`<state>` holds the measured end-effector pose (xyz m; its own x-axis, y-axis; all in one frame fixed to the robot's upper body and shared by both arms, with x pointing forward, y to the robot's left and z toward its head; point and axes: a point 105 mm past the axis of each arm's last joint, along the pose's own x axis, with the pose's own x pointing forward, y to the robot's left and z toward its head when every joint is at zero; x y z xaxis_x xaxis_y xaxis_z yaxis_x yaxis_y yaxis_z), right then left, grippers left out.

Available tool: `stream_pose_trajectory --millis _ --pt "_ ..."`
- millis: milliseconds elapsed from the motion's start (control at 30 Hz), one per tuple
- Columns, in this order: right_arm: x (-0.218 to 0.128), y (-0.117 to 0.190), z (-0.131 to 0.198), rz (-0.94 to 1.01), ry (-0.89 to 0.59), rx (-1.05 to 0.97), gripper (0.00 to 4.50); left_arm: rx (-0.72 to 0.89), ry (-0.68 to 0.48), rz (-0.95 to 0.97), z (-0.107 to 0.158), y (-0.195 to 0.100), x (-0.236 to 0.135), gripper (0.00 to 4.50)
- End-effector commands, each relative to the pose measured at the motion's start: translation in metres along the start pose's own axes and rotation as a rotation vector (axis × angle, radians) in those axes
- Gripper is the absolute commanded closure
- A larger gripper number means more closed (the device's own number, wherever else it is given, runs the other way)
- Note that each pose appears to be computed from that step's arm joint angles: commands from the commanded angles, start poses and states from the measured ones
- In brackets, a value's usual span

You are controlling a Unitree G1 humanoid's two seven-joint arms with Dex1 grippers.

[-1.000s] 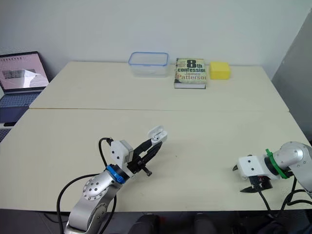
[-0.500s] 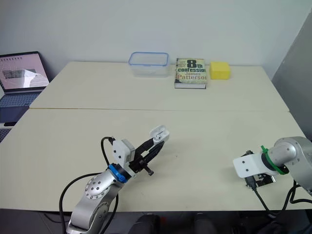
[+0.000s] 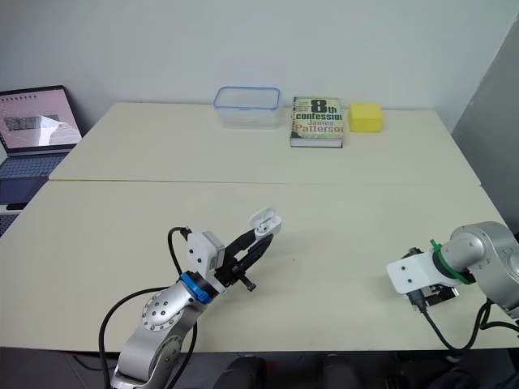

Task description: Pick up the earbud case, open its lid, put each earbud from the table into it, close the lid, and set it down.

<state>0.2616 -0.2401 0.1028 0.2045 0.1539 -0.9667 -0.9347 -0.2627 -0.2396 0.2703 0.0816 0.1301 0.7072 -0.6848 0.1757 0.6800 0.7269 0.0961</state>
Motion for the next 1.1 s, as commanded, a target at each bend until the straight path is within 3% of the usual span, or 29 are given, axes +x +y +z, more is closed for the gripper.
stream_pose_trajectory --millis 33,300,333,400,667,700,900,1000,1100 --pt "0.001 0.002 0.007 0.008 -0.018 -0.002 0.62 0.008 -0.033 -0.002 0.008 -0.002 0.002 3.76" --pt "0.004 0.006 0.007 0.013 -0.018 0.020 0.62 0.006 -0.033 -0.004 0.007 -0.002 0.002 3.76" --pt "0.004 0.006 0.007 0.014 -0.018 0.022 0.79 0.006 -0.033 -0.004 0.007 -0.002 0.002 3.76" --pt "0.005 0.006 0.007 0.017 -0.021 0.027 1.21 0.006 -0.033 -0.004 0.007 -0.002 0.002 3.76" --pt "0.006 0.008 0.008 0.030 -0.026 0.028 3.97 0.006 -0.032 -0.005 0.007 -0.002 0.002 3.76" --pt "0.005 0.008 0.009 0.030 -0.027 0.029 4.11 0.006 -0.032 -0.005 0.007 -0.002 0.003 3.76" --pt "-0.011 -0.005 0.013 -0.043 -0.075 0.051 4.11 0.008 -0.038 -0.005 0.007 -0.002 0.004 3.76" --pt "-0.031 -0.032 0.037 -0.194 -0.258 0.119 4.11 0.010 -0.049 -0.003 0.008 0.000 0.005 3.76" --pt "-0.050 -0.056 0.071 -0.344 -0.533 0.208 4.11 0.012 -0.069 -0.003 0.011 0.000 0.007 3.76"
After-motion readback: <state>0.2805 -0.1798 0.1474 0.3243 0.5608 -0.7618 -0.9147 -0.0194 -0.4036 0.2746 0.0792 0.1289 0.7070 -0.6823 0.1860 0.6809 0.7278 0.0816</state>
